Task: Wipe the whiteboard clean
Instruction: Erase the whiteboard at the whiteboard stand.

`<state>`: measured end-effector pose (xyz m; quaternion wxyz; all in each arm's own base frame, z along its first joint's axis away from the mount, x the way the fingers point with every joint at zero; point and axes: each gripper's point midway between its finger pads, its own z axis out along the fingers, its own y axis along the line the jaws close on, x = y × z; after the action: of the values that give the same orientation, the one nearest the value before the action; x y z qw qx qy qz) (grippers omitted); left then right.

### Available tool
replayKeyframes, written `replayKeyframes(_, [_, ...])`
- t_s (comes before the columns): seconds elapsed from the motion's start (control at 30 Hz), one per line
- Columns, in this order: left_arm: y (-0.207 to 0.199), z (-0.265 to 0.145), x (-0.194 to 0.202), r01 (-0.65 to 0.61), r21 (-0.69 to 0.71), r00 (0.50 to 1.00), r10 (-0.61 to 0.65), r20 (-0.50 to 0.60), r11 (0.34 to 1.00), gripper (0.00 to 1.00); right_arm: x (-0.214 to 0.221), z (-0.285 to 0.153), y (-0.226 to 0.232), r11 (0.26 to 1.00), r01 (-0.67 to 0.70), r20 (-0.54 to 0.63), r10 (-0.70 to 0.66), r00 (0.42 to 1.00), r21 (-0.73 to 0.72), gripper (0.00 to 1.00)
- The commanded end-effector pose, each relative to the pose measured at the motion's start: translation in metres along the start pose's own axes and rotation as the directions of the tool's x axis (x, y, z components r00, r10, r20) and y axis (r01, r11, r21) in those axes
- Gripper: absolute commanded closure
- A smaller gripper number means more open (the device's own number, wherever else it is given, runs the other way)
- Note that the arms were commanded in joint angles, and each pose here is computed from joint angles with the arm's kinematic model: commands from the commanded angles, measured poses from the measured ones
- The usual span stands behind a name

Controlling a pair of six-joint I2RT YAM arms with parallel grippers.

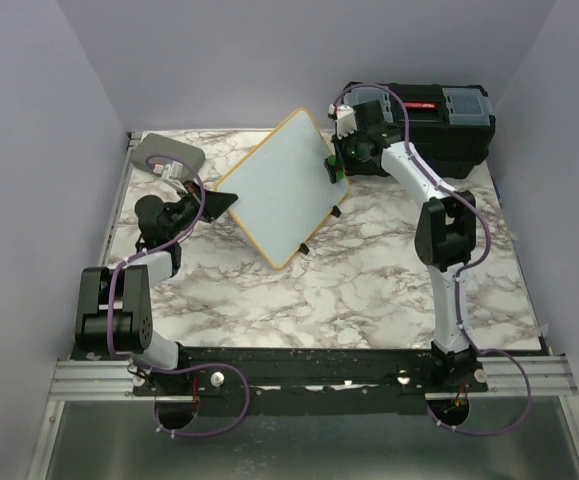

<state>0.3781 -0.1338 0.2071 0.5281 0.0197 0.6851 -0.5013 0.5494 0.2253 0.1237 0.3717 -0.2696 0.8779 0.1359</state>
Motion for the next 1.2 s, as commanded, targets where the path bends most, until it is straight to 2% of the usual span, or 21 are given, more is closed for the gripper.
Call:
replayKeyframes(0.0, [-0.021, 0.0, 0.017, -0.005, 0.102, 0.995, 0.015, -0.094, 0.995, 1.0, 0.039, -0.002, 0.061, 0.962, 0.031, -0.062, -0.05, 0.997, -0.272, 0.99])
replayKeyframes(0.17, [-0.021, 0.001, 0.016, -0.005, 0.103, 0.996, 0.014, -0.092, 0.995, 1.0, 0.04, -0.016, 0.083, 0.943, 0.053, -0.005, -0.058, 0.998, -0.328, 0.99])
replayKeyframes(0.3, [-0.022, 0.001, 0.017, -0.006, 0.103, 0.996, 0.015, -0.093, 0.995, 1.0, 0.037, -0.022, 0.088, 0.945, 0.064, 0.039, -0.054, 0.998, -0.32, 0.99])
replayKeyframes(0.37, [-0.023, 0.0, 0.017, -0.005, 0.105, 0.995, 0.015, -0.094, 0.994, 1.0, 0.033, -0.021, 0.077, 0.966, 0.056, 0.051, -0.045, 0.998, -0.253, 0.99])
replayKeyframes(0.5, [-0.022, 0.0, 0.017, -0.005, 0.103, 0.996, 0.015, -0.093, 0.995, 1.0, 0.02, -0.017, 0.036, 1.0, 0.014, 0.074, -0.012, 0.997, -0.024, 0.99])
replayKeyframes(0.83, [-0.022, -0.001, 0.018, -0.006, 0.104, 0.995, 0.016, -0.095, 0.995, 1.0, -0.047, -0.015, 0.012, 0.997, -0.05, 0.217, 0.036, 0.975, 0.059, 0.99])
replayKeyframes(0.97, [-0.022, 0.0, 0.018, -0.007, 0.104, 0.995, 0.017, -0.095, 0.995, 1.0, -0.053, -0.009, 0.003, 0.993, -0.063, 0.214, 0.04, 0.976, 0.098, 0.99])
replayKeyframes(1.17, [-0.022, 0.0, 0.019, -0.006, 0.103, 0.995, 0.016, -0.097, 0.995, 1.0, -0.026, 0.01, -0.005, 0.99, -0.05, 0.097, 0.038, 0.995, 0.129, 0.99])
